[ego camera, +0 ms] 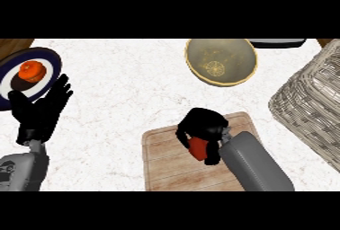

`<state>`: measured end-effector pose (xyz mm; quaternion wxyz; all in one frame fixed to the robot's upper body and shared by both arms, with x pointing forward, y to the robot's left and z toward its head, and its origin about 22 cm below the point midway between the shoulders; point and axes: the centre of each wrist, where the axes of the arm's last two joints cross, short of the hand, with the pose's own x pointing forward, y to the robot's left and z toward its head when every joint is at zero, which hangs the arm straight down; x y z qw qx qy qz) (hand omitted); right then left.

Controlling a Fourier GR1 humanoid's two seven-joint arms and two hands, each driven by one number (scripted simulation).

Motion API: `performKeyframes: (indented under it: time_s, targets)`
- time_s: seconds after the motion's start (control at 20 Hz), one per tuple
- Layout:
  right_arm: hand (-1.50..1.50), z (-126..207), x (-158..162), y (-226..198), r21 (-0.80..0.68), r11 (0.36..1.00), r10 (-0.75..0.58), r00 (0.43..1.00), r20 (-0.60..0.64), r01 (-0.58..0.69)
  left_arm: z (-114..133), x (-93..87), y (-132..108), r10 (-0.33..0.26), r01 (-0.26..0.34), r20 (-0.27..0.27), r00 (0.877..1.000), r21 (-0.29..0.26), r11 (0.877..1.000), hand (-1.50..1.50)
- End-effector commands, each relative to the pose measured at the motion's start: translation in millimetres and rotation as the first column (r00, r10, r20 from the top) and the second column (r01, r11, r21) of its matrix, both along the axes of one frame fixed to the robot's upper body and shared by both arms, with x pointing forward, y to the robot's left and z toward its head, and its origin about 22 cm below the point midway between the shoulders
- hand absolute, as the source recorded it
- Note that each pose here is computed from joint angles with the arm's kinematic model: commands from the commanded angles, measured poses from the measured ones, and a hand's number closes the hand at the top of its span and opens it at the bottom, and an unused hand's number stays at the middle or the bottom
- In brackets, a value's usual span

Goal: Pick the bell pepper from the cutting board and place it in the basket

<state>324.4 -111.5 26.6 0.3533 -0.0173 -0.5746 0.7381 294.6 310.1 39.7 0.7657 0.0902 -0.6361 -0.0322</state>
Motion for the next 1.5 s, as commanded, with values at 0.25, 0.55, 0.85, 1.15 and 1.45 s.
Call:
performKeyframes:
  time_s: [0.25,0.55,0.85,1.15,1.45]
  targets:
    - [1.50,-32,-8,-62,-0.003,0.536,-0.844,0.535,-0.045,0.844,-4,-11.4,19,0.065,-0.065,-0.007,0.998,0.014,0.998,0.00]
    - [1.50,-17,-29,-28,0.112,0.235,-0.960,0.249,-0.127,0.965,-1,-3.2,3,-0.014,0.014,-0.009,1.000,-0.002,1.000,0.00]
    - [1.50,50,-51,27,0.521,0.074,-0.913,0.268,-0.308,0.850,-6,-2.0,3,-0.019,0.018,-0.014,1.000,-0.002,1.000,0.00]
    - [1.50,109,-74,72,0.661,-0.021,-0.960,0.170,-0.224,0.750,0,4.6,8,-0.011,0.011,-0.012,1.000,-0.008,1.000,0.00]
    - [1.50,160,-66,76,0.678,-0.118,-0.988,-0.018,-0.153,0.725,-11,-10.8,10,-0.019,0.019,-0.017,1.000,-0.003,1.000,0.00]
